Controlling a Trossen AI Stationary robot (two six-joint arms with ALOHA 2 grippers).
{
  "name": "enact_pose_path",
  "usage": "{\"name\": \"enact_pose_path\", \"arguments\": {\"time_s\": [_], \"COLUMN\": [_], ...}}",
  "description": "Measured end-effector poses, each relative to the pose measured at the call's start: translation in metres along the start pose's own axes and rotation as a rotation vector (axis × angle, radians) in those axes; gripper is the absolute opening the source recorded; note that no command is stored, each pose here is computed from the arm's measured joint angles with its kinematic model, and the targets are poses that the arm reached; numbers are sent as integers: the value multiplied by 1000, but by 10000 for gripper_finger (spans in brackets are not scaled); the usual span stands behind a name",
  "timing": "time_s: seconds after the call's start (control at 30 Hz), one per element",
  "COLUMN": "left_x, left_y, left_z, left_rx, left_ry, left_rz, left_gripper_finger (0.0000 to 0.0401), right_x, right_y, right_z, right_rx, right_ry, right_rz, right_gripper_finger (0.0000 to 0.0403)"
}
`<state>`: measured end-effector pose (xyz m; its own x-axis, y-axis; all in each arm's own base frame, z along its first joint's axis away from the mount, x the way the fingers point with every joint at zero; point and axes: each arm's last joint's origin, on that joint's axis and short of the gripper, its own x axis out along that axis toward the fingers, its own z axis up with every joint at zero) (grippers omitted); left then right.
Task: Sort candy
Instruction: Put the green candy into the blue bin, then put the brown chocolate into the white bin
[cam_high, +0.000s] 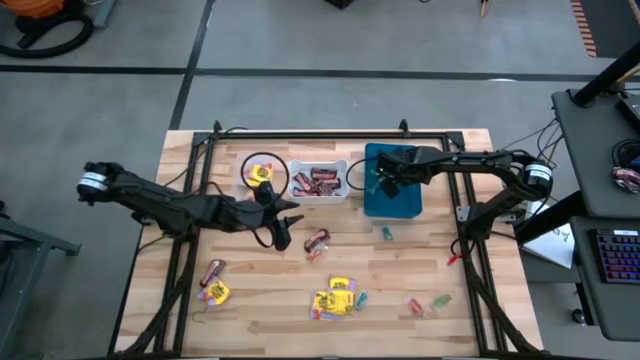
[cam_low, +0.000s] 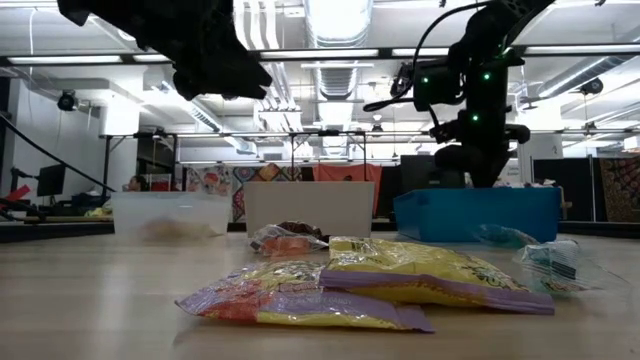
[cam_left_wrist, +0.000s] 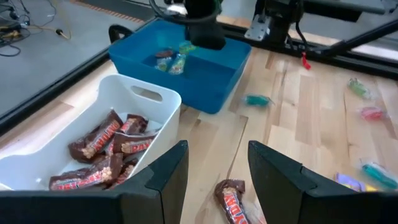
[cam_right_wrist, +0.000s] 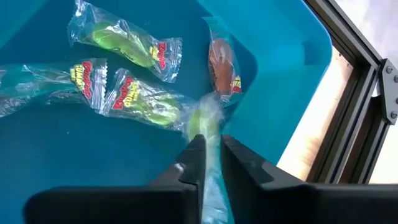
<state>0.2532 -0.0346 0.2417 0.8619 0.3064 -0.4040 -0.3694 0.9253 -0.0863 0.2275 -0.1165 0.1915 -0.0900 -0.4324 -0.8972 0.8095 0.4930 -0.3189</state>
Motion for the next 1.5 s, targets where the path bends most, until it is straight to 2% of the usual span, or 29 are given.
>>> {"name": "enact_pose_path", "arguments": {"time_s": [0.17, 0.33, 0.63, 1.03, 1.3, 1.5], "left_x": [6, 9, 15, 43, 61, 69], "left_y": [-3, -8, -24, -41, -45, -44], "left_z": [-6, -11, -29, -64, -78, -88], "left_rx": [-13, -5, 49, 119, 104, 101], "left_ry": [39, 78, 145, 228, 223, 213], "left_rz": [-32, -78, -123, -121, -109, -28], "left_gripper_finger": [151, 151, 151, 151, 151, 151], "right_x": [-1, -8, -47, -104, -118, -118], "right_y": [0, 0, 4, 12, 27, 41], "right_z": [1, 5, 0, -35, -56, -65], "right_rx": [3, 12, -7, -31, -80, -110], "right_ry": [-5, -22, -118, -274, -286, -284], "right_rz": [3, 27, 179, 366, 436, 429], "right_gripper_finger": [94, 116, 118, 118, 118, 118]}}
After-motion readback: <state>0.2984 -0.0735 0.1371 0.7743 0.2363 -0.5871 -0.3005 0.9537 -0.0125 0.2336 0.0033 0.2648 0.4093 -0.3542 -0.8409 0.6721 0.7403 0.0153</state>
